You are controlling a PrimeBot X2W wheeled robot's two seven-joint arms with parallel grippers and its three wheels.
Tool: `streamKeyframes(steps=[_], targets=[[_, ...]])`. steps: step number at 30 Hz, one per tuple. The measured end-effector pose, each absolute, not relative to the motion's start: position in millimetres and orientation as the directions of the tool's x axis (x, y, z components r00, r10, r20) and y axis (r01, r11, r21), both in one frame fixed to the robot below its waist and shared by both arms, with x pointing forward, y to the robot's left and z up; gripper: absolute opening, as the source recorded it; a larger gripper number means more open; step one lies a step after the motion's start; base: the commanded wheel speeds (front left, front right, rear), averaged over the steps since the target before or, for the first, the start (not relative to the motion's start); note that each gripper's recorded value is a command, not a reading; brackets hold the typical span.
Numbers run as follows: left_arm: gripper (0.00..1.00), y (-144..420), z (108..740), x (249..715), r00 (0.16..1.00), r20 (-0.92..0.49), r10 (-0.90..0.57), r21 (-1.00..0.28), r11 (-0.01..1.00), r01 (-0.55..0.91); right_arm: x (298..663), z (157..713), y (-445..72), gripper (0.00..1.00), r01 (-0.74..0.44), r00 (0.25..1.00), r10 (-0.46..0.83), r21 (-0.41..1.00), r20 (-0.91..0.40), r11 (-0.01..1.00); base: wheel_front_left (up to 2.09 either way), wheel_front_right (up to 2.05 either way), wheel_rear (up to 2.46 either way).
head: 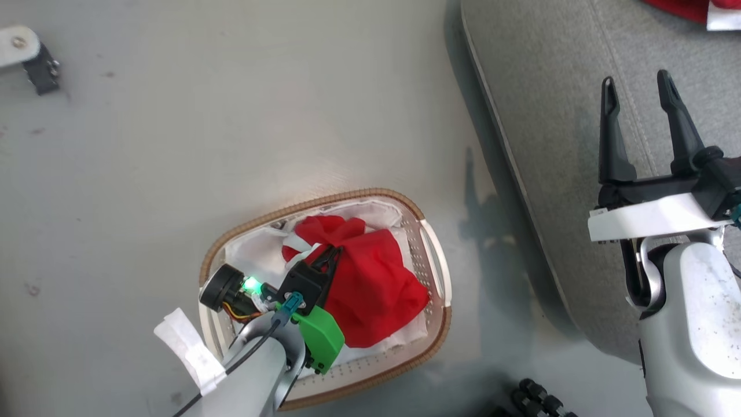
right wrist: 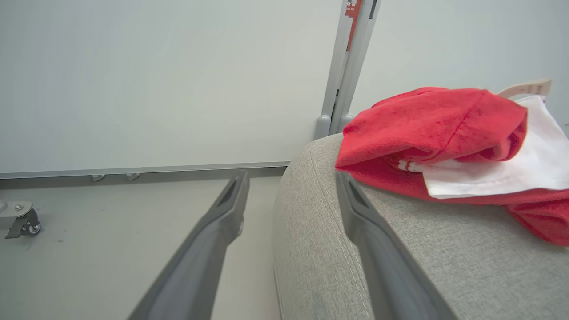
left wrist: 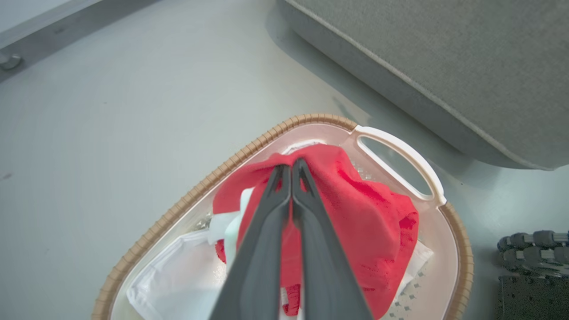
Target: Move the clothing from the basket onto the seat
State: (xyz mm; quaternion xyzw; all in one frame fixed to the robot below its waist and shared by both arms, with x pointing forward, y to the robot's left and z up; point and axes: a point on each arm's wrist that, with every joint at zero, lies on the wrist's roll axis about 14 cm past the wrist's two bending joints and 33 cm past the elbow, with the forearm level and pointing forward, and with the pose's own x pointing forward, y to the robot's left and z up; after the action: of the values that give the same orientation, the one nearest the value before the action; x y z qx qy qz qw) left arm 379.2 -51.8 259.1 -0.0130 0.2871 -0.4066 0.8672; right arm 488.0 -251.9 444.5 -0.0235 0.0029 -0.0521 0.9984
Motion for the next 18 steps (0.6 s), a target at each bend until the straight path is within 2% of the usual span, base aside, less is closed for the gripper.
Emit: streamKeyframes(steps=[12,18], targets=[[0.00,-25,369,415,0.715,-0.247,-0.655,-0.145,0.754,0.641,462,485,-238,1.00,0.080,0.995,-0.077,-0.048,0.062,0.996,0.00,0.00,0.00],[0.00,-6,431,431,0.769,-0.101,-0.631,-0.025,0.774,0.632,453,510,-223,1.00,0.044,0.992,-0.039,-0.038,0.117,0.998,0.00,0.00,0.00]])
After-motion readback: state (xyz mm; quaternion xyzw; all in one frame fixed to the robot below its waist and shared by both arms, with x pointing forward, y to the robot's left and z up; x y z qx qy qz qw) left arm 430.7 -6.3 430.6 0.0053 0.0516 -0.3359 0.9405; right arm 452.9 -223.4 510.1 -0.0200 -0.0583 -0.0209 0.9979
